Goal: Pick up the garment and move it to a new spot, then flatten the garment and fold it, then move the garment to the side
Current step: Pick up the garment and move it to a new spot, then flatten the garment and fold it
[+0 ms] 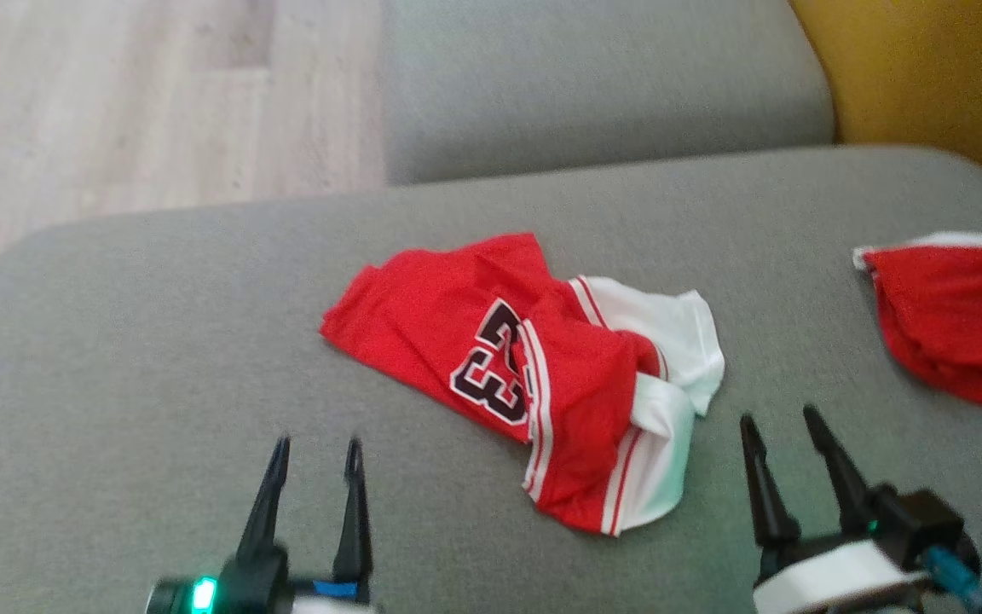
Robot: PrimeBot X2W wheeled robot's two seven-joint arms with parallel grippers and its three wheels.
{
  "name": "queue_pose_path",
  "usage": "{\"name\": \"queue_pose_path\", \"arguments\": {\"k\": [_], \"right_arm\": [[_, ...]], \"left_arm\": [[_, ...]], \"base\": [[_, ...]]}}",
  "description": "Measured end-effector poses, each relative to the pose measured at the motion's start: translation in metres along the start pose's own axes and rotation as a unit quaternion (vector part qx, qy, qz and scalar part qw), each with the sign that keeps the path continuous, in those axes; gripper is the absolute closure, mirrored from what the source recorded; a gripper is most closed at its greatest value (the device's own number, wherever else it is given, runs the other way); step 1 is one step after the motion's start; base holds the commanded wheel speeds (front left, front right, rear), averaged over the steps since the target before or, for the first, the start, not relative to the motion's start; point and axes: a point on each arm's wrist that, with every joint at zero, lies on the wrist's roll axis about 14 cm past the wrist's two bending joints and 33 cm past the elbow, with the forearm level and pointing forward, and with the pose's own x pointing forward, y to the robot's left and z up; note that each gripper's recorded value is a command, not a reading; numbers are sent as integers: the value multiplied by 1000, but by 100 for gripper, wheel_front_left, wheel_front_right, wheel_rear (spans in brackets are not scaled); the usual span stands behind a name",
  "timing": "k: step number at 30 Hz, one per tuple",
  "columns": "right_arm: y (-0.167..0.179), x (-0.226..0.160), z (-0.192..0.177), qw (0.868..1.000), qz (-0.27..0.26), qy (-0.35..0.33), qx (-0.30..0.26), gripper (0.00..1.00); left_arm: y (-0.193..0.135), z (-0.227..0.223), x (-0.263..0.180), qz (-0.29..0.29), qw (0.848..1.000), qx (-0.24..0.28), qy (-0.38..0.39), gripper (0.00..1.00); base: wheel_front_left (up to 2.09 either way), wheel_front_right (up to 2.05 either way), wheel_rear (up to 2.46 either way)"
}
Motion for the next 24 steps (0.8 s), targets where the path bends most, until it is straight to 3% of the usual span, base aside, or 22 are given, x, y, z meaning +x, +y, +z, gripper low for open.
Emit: {"name": "queue_pose_path", "arguments": {"k": [8,24], "right_arm": [[16,-26,-21,999,17,28,1,0],[24,-31,-22,999,30,27,-6,0]], "left_arm": [[36,-16,-70,77,997,-5,21,0],[40,-11,-77,78,997,-6,5,0]], "base": [[0,0,0],[0,0,0]]}}
